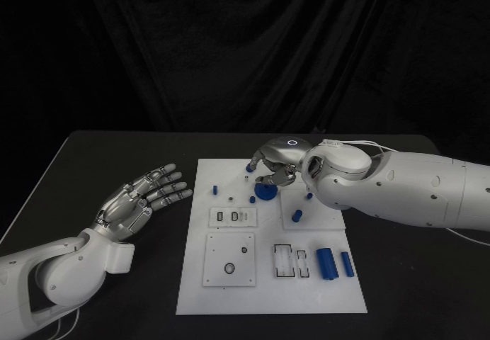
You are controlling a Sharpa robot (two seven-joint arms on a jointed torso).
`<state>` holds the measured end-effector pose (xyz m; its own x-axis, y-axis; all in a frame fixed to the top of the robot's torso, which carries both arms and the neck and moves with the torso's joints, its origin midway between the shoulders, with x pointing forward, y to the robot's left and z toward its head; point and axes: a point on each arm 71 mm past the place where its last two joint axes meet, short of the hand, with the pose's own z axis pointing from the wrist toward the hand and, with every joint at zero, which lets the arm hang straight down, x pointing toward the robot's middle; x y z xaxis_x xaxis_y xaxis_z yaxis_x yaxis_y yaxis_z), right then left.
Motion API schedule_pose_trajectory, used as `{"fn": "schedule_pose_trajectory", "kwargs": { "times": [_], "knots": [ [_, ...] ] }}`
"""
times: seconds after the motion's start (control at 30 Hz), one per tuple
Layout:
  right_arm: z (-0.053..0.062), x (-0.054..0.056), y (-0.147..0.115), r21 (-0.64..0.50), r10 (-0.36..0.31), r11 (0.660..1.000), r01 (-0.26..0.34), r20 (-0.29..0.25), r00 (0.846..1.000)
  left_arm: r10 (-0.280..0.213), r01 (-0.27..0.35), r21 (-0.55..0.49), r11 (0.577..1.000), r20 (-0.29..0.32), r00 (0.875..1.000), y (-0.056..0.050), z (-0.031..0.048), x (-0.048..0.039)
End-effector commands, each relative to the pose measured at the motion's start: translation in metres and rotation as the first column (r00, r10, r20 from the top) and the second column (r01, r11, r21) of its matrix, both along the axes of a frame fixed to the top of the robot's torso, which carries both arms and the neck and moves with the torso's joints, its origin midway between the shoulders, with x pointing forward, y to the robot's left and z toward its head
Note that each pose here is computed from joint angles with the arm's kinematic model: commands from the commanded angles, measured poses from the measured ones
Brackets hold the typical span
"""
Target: Assemble the parts on the task board
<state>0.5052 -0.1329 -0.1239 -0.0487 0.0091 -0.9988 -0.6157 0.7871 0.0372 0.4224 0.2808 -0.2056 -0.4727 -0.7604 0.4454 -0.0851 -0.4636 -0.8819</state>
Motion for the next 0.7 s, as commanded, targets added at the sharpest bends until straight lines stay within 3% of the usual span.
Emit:
{"fn": "schedule_pose_trajectory", "kwargs": {
  "times": [0.03, 0.27, 0.7],
  "knots": [
    [-0.004, -0.004, -0.004, -0.018, -0.027, 0.999, 0.027, -0.022, 0.999, -0.002, 0.002, -0.021, 1.000, 0.014, 1.000, 0.000, 0.0017, -0.0005],
    [-0.009, -0.010, -0.013, -0.056, -0.050, 0.997, 0.049, -0.016, 0.999, 0.001, -0.001, -0.020, 1.000, 0.013, 1.000, 0.002, 0.0018, -0.0009],
    [-0.018, -0.011, -0.023, -0.099, -0.085, 0.992, 0.081, -0.042, 0.995, -0.002, 0.003, -0.020, 1.000, 0.012, 1.000, 0.002, 0.0013, -0.0002]
  ]
}}
